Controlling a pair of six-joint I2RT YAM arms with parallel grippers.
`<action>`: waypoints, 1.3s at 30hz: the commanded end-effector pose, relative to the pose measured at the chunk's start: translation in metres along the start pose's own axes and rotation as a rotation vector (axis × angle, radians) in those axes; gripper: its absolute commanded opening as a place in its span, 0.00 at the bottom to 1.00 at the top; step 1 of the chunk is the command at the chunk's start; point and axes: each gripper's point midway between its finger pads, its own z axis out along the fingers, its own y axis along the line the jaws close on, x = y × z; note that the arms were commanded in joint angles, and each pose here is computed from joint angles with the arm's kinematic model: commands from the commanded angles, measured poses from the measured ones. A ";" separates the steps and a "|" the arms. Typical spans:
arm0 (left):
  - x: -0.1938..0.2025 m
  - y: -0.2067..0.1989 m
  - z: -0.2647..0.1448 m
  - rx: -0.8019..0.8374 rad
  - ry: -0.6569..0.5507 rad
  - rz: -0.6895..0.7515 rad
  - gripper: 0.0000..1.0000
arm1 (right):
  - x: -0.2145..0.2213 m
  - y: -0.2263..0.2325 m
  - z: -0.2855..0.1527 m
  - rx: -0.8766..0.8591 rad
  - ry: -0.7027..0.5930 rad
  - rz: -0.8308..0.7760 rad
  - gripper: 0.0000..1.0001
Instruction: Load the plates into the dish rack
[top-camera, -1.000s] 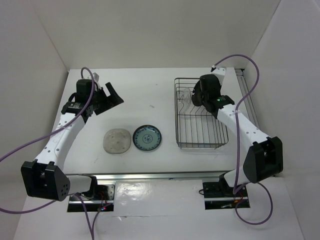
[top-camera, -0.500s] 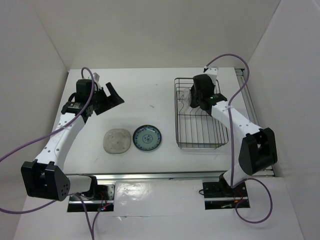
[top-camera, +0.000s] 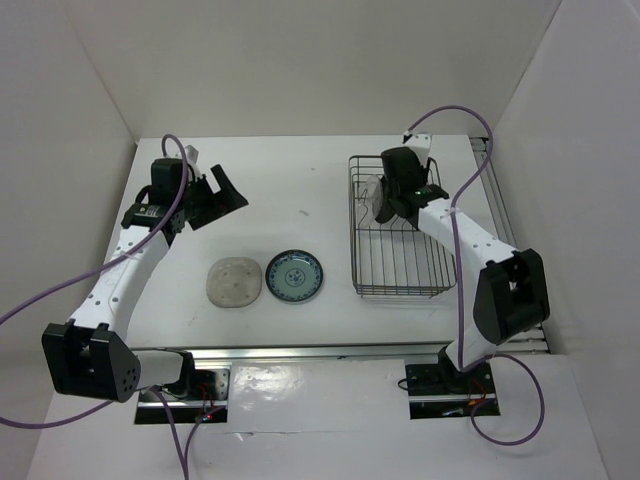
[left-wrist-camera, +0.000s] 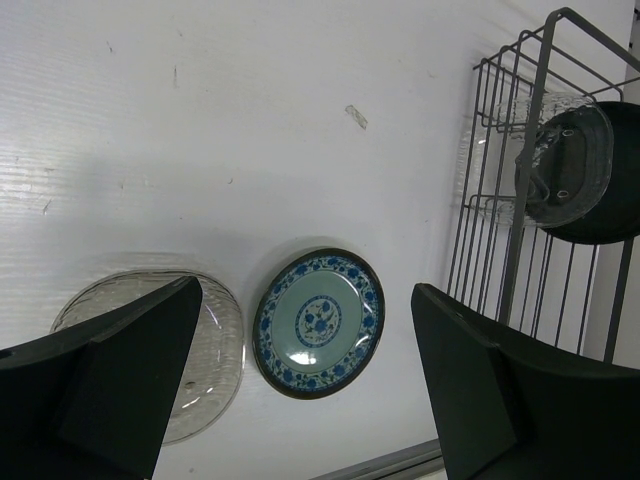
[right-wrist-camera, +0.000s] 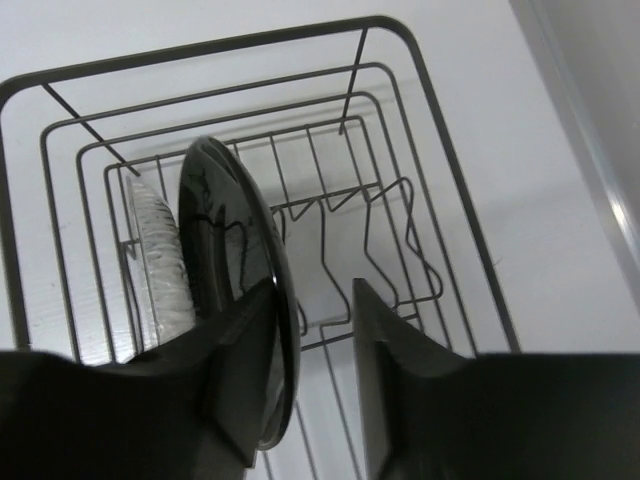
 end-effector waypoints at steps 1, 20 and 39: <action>-0.010 -0.009 -0.012 0.041 -0.040 0.033 1.00 | -0.033 0.009 -0.001 0.000 -0.087 0.064 0.50; 0.026 0.064 0.001 -0.290 -0.004 -0.144 1.00 | -0.093 -0.020 -0.053 -0.004 -0.203 0.167 0.93; 0.145 0.144 -0.041 -0.546 0.043 -0.447 1.00 | -0.088 0.017 -0.099 -0.355 -0.206 0.186 0.98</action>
